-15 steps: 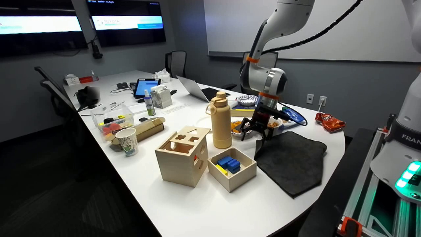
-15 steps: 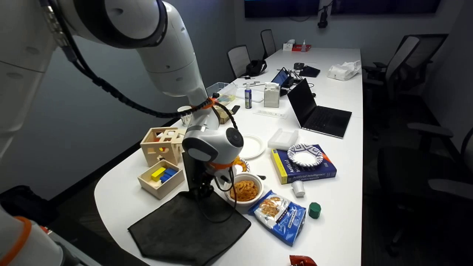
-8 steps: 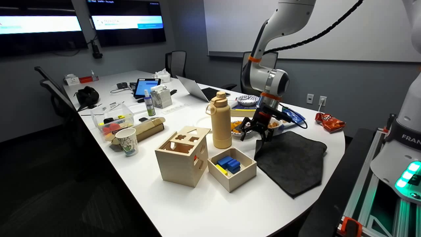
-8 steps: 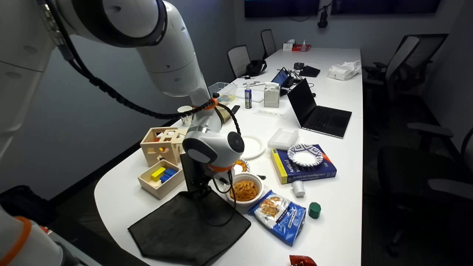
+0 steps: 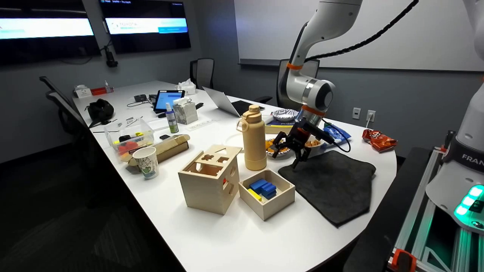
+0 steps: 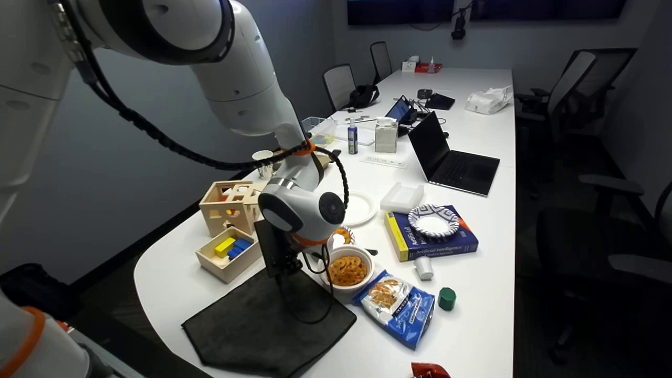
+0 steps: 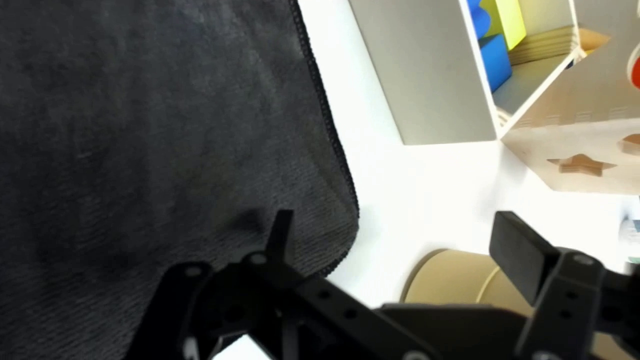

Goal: Unfold the black towel

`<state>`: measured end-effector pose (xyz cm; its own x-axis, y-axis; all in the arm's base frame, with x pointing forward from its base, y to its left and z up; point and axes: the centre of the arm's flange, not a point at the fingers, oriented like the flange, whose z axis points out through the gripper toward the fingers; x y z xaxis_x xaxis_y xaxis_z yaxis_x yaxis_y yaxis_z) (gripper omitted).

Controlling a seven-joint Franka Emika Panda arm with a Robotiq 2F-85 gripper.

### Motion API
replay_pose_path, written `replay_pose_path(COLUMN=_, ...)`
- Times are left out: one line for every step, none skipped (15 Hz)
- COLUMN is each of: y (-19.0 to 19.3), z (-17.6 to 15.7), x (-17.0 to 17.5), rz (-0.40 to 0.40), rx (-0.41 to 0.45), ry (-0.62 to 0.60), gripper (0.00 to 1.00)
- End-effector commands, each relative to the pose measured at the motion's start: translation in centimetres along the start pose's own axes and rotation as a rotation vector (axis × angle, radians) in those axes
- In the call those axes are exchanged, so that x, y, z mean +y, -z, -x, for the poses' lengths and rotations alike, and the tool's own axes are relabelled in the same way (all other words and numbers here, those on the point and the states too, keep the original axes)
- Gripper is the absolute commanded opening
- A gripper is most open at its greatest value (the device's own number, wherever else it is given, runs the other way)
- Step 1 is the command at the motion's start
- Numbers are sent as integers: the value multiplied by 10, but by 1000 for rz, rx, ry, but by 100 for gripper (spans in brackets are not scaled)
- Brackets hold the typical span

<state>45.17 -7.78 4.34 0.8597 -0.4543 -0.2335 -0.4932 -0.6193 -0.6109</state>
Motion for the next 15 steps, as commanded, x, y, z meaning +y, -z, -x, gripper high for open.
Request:
replay_pose_path(y=11, z=13, x=-1, rz=-10, rx=22, ry=14, gripper=100)
replay_pose_path(y=14, z=15, x=-2, rz=10, rx=15, ry=-3, gripper=100)
replay_pose_path(y=18, z=20, x=-1, rz=45, rx=15, ry=-19, gripper=100)
replay_pose_path(y=23, z=25, x=-2, rz=81, rx=17, ry=-40, gripper=100)
replay_pose_path(y=27, z=31, x=-4, rz=115, rx=28, ry=-57, gripper=100)
replay_pose_path(y=32, z=39, x=-6, rz=149, rx=40, ry=-70, gripper=100)
replay_pose_path(y=37, z=45, x=-8, rz=183, rx=56, ry=-84, gripper=100)
replay_pose_path(y=42, z=52, x=-12, rz=224, rx=70, ry=-98, gripper=100)
replay_pose_path(y=45, z=58, x=-16, rz=269, rx=72, ry=-115, gripper=100)
replay_pose_path(y=48, z=62, x=-19, rz=310, rx=78, ry=-129, gripper=100)
replay_pose_path(y=50, z=67, x=-23, rz=355, rx=89, ry=-151, gripper=100)
replay_pose_path(y=51, z=71, x=-27, rz=399, rx=106, ry=-173, gripper=100)
replay_pose_path(y=53, z=73, x=-29, rz=442, rx=131, ry=-203, gripper=100)
replay_pose_path(y=54, z=75, x=-31, rz=477, rx=149, ry=-227, gripper=100)
replay_pose_path(y=54, z=76, x=-31, rz=507, rx=163, ry=-253, gripper=100)
